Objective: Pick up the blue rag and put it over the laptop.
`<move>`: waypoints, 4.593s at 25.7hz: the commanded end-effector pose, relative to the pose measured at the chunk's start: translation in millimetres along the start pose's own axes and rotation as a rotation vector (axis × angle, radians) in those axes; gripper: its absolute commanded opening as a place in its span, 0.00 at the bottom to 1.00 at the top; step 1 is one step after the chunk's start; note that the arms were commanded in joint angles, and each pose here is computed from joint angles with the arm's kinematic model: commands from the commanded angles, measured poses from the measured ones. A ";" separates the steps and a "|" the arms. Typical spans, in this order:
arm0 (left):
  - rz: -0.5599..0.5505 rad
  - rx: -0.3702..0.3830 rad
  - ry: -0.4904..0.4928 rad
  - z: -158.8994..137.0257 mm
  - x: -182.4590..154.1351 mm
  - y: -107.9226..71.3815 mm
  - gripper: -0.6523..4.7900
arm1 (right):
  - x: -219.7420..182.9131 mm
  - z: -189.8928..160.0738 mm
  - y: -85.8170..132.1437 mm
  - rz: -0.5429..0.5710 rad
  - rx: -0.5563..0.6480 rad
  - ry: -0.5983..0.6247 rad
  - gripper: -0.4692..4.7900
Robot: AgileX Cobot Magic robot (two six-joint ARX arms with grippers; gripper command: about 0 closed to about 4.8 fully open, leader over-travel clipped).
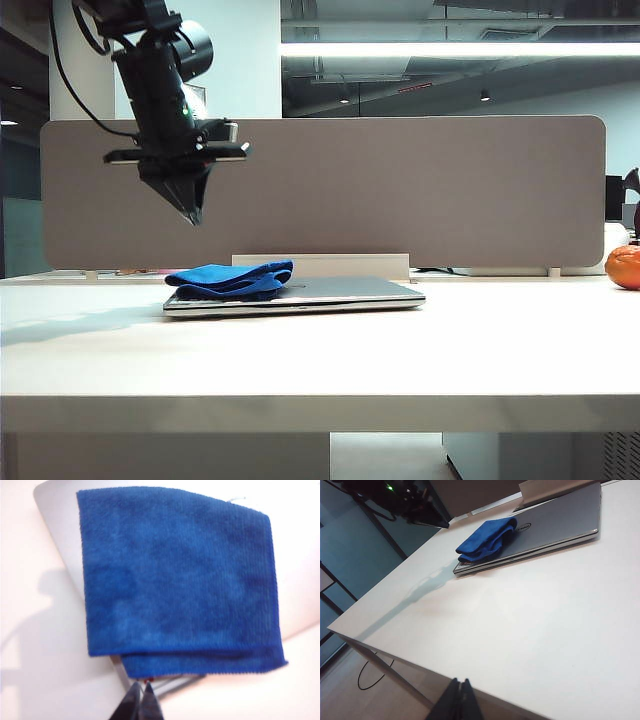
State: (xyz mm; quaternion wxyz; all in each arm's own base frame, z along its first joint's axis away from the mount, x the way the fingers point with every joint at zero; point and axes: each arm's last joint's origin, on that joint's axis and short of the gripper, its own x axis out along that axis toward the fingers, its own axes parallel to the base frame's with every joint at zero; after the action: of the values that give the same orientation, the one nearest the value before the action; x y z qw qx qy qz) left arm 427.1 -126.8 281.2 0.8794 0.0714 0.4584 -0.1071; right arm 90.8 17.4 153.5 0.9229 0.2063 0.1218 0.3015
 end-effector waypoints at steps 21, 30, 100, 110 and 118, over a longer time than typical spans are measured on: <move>0.008 0.035 -0.153 -22.5 -135.8 6.5 0.11 | 0.2 0.3 -0.3 -0.003 -0.012 -0.013 0.13; 0.004 0.025 -0.281 -98.6 -152.6 7.9 0.11 | 0.2 0.2 -0.2 0.000 -0.011 -0.011 0.13; 0.152 -0.201 -1.036 -350.9 -109.7 34.4 0.11 | 0.2 0.2 -0.2 0.000 -0.012 -0.011 0.13; 0.152 -0.201 -1.036 -350.9 -109.7 34.4 0.11 | 0.2 0.2 -0.2 0.000 -0.012 -0.011 0.13; 0.152 -0.201 -1.036 -350.9 -109.7 34.4 0.11 | -2.7 15.0 -5.7 -0.349 -0.230 -0.240 0.13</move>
State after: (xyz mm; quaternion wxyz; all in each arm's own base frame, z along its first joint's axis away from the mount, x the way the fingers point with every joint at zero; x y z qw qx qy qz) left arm 97.4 -1.2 170.5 0.9986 -0.0411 -0.0299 -0.0167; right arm 95.4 10.7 163.0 0.9747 0.1176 0.0327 0.1874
